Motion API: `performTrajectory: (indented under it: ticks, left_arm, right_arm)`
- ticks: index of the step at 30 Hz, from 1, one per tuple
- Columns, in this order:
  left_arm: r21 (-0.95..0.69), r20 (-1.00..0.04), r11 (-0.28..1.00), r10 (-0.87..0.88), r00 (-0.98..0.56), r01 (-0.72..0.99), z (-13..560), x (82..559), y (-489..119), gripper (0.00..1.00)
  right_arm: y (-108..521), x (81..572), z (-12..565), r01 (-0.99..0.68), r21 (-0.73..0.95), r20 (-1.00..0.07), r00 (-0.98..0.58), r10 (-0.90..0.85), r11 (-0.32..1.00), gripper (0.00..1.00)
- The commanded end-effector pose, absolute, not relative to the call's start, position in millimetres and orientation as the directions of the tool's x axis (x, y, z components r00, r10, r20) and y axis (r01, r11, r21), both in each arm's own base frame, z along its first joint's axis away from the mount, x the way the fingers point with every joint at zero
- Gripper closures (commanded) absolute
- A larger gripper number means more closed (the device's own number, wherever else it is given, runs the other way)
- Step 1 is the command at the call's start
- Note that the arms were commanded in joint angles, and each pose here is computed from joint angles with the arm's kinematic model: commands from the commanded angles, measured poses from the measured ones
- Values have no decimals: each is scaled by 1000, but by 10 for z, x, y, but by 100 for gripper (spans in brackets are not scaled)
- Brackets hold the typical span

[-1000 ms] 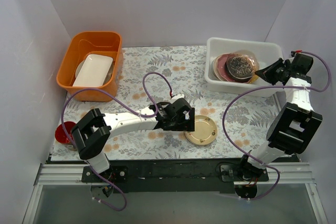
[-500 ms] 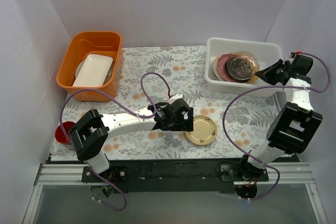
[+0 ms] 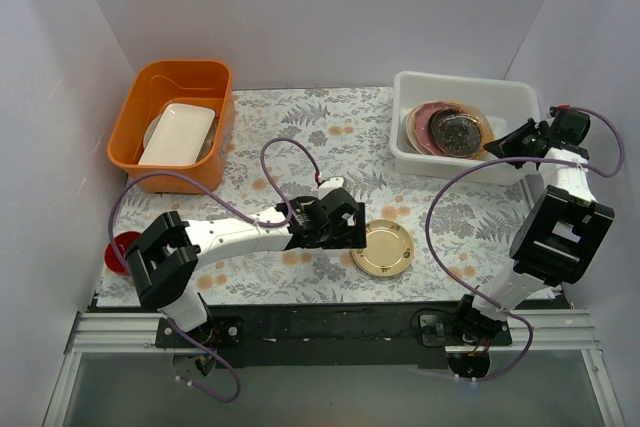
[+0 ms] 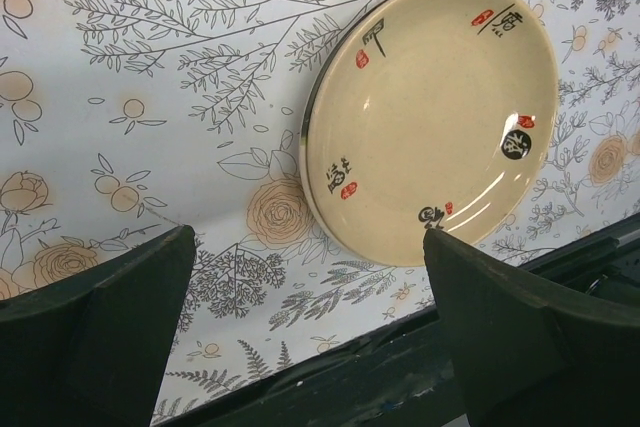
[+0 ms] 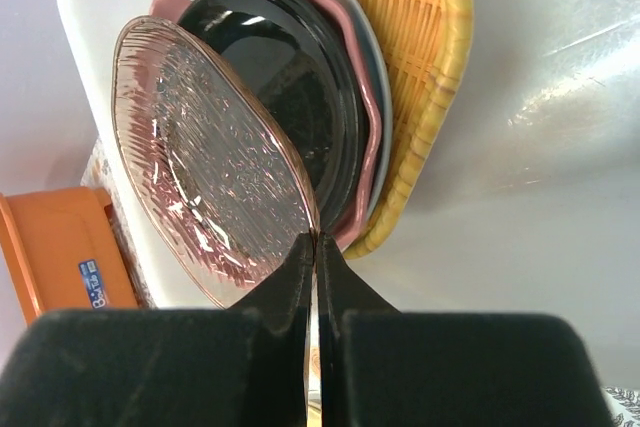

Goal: Place the plates into the plastic bin on the countertop
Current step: Place the plate in the plastic bin.

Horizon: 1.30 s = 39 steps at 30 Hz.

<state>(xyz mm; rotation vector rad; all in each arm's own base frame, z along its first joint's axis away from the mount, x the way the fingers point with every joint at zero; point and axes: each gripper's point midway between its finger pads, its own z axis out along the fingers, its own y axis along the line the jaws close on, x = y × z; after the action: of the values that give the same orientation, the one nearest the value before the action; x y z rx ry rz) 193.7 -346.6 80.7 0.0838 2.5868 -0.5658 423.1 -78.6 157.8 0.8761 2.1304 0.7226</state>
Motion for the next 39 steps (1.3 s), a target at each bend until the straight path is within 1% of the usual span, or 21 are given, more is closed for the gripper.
performTrajectory:
  ticks: [1,5,6,11,12,14,15,17,18,20,21,23,24,25,27,31,39]
  left_arm:
    - [-423,-519,890,-86,-851,168,1068,1971,-3487,2]
    - [-429,-514,887,-85,-853,170,1074,1959,-3494,2]
    - [-433,-512,886,-89,-854,167,1081,1957,-3497,2]
    - [-442,-517,882,-103,-850,162,1116,1947,-3460,2]
    - [-449,-518,879,-107,-849,163,1133,1945,-3463,2]
    - [-449,-512,879,-106,-852,161,1115,1929,-3451,2]
    - [-454,-512,877,-110,-852,159,1130,1932,-3458,2]
    - [-453,-515,877,-109,-850,161,1138,1931,-3449,2]
    - [-454,-515,876,-111,-850,161,1141,1930,-3449,2]
    - [-458,-516,875,-117,-848,158,1162,1933,-3445,2]
    - [-464,-516,871,-120,-848,159,1175,1935,-3459,2]
    - [-469,-513,869,-121,-850,160,1184,1929,-3467,2]
    - [-473,-510,867,-123,-851,158,1183,1925,-3473,2]
    - [-472,-508,867,-120,-853,158,1163,1916,-3467,2]
    - [-475,-506,866,-123,-854,157,1158,1914,-3470,2]
    - [-474,-506,866,-122,-854,158,1144,1918,-3477,2]
    - [-475,-512,864,-118,-851,166,1166,1943,-3520,2]
  right_arm:
    - [-765,4244,1497,350,715,-386,-523,760,604,96]
    - [-715,4265,1453,345,713,-379,-543,749,611,89]
    - [-705,4266,1435,346,710,-377,-548,747,612,86]
    - [-627,4318,1437,329,708,-371,-580,726,625,80]
    - [-602,4323,1448,320,702,-379,-588,714,636,70]
    - [-609,4337,1482,316,692,-395,-586,707,649,63]
    - [-595,4329,1517,313,688,-402,-587,703,655,53]
    - [-606,4328,1562,316,672,-421,-582,696,670,41]
    - [-595,4313,1632,311,666,-435,-577,692,678,29]
    - [-605,4301,1685,308,656,-458,-563,688,689,22]
    - [-600,4284,1779,295,657,-476,-552,685,694,15]
    - [-578,4273,1893,271,663,-499,-534,682,698,14]
    - [-553,4245,1980,251,666,-516,-524,677,702,4]
    - [-532,4243,2040,235,670,-526,-519,674,704,2]
    - [-484,4228,2178,204,668,-553,-507,661,716,2]
    - [-359,4235,2341,151,670,-573,-517,636,727,2]
    - [-121,4223,2422,103,660,-577,-566,589,744,2]
